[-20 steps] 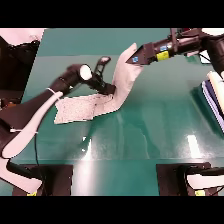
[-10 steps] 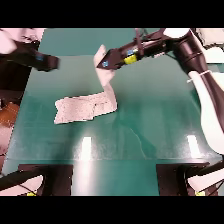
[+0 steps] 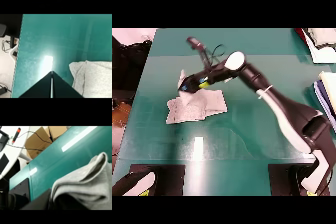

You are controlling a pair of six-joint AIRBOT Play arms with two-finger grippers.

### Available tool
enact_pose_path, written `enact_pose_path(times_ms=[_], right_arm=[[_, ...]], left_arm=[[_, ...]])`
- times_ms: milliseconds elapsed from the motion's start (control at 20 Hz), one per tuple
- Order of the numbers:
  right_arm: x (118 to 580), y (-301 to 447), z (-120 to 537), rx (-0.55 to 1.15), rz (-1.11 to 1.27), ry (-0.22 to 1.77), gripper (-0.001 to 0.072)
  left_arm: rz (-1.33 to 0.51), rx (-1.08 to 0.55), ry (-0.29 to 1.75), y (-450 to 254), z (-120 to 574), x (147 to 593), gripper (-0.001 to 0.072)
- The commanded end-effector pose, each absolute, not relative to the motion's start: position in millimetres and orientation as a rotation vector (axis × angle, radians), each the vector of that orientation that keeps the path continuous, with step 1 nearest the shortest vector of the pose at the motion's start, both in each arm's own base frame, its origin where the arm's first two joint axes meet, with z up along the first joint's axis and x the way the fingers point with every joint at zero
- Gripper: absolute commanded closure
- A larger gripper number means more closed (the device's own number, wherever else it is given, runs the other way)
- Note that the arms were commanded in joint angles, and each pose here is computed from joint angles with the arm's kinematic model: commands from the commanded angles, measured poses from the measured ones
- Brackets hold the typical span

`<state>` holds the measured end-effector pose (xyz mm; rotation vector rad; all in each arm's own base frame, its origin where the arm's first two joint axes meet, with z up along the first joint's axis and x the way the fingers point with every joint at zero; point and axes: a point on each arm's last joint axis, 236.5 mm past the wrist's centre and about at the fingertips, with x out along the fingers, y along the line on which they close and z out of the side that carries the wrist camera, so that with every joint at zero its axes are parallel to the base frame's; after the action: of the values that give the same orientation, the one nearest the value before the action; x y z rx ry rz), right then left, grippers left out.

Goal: Fold the shirts.

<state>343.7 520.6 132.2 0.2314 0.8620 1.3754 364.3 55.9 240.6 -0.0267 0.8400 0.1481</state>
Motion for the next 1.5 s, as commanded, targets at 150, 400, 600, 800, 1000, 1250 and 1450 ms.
enact_pose_path(times_ms=[150, 400, 600, 800, 1000, 1250, 1450], right_arm=[[316, 575, 103, 0.180, 1.438, 0.799, 0.0177], [360, 462, 75, 0.025, 1.316, 1.058, 0.0179], [394, 328, 14, 0.024, 1.053, 1.359, 0.0178], [402, 250, -37, 0.265, 0.831, 1.542, 0.0178], [407, 265, -59, 0.464, 0.784, 1.509, 0.0178], [402, 320, -76, 0.430, 0.823, 1.469, 0.0178], [395, 394, -67, 0.521, 0.935, 1.437, 0.0178]], left_arm=[[0.141, -0.055, 0.887, 54, 235, 351, 0.0681], [0.134, -0.060, 0.908, 52, 232, 348, 0.0681], [0.074, -0.099, 0.903, 36, 232, 350, 0.0681], [0.010, -0.112, 0.901, 21, 232, 353, 0.0681], [-0.002, -0.123, 0.898, 18, 227, 359, 0.0681], [-0.004, -0.134, 0.958, 17, 202, 356, 0.0681], [-0.014, -0.122, 0.968, 16, 199, 354, 0.0681]])
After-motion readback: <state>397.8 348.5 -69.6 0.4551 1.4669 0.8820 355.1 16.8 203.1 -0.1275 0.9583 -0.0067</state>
